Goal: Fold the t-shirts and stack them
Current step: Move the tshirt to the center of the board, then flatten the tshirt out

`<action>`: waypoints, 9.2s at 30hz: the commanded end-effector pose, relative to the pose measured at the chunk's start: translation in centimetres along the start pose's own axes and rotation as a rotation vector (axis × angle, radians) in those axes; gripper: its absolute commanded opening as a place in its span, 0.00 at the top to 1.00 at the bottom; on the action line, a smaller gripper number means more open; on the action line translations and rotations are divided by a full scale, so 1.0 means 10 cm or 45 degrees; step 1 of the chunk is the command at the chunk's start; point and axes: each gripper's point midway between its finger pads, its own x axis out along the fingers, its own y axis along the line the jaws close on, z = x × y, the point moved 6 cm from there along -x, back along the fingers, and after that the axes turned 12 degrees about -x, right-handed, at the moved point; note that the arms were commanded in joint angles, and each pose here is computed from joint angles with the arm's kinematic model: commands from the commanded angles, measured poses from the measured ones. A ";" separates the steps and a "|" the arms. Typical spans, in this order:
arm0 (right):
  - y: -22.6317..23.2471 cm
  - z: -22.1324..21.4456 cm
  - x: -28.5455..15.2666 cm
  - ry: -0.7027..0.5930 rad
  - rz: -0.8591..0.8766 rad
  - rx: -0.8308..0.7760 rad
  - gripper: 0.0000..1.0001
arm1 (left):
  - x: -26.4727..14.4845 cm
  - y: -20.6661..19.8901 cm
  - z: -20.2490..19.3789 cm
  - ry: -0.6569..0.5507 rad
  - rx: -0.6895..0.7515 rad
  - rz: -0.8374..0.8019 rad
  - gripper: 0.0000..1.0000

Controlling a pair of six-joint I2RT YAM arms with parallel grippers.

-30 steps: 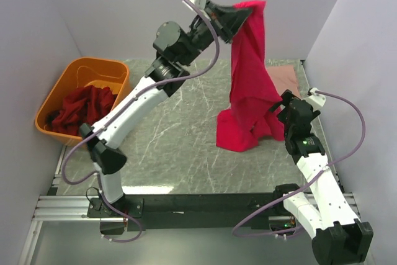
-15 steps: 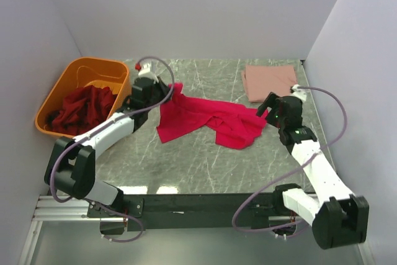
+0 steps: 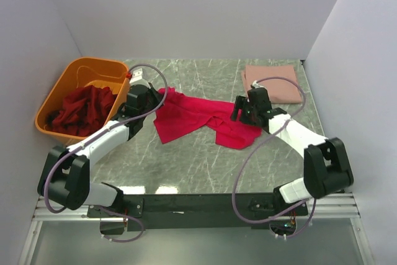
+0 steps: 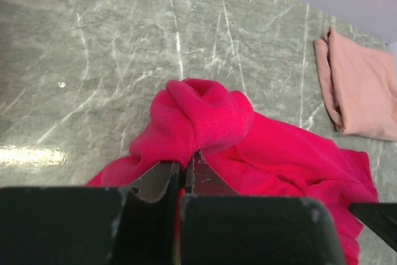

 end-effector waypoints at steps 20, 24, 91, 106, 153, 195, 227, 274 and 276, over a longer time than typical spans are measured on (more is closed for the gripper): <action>0.00 0.36 0.01 -0.100 -0.143 -0.031 1.00 | -0.08 -0.09 0.32 -0.153 -0.039 -0.028 1.00; -0.05 0.52 -0.27 -0.293 -0.158 -0.069 1.00 | -0.13 -0.18 0.42 -0.189 -0.039 -0.073 1.00; -0.19 -0.57 -0.44 0.124 0.008 -0.088 0.93 | -0.36 0.38 0.22 -0.203 -0.071 0.266 1.00; -0.30 0.82 -1.45 -0.591 -0.319 -0.076 1.00 | -0.74 -0.43 1.11 -0.491 -0.089 -0.078 1.00; -0.78 -0.25 -0.65 -0.095 -0.317 0.371 0.14 | -0.41 0.61 -0.36 0.261 -0.304 0.413 0.01; -0.94 -0.63 -0.19 0.094 -0.361 0.453 0.21 | -0.35 1.00 -0.79 0.308 -0.229 0.678 0.99; -0.73 0.67 -1.61 -0.588 -0.289 0.322 1.00 | -0.69 -0.24 0.61 -0.174 -0.246 0.128 0.99; -0.38 2.09 -4.71 -1.631 -0.483 -0.265 1.00 | -2.31 -1.67 2.49 -0.808 -0.164 -0.433 0.99; -0.47 2.30 -4.14 -1.491 -0.507 -0.257 0.99 | -1.72 -1.43 2.30 -0.758 -0.174 -0.204 0.99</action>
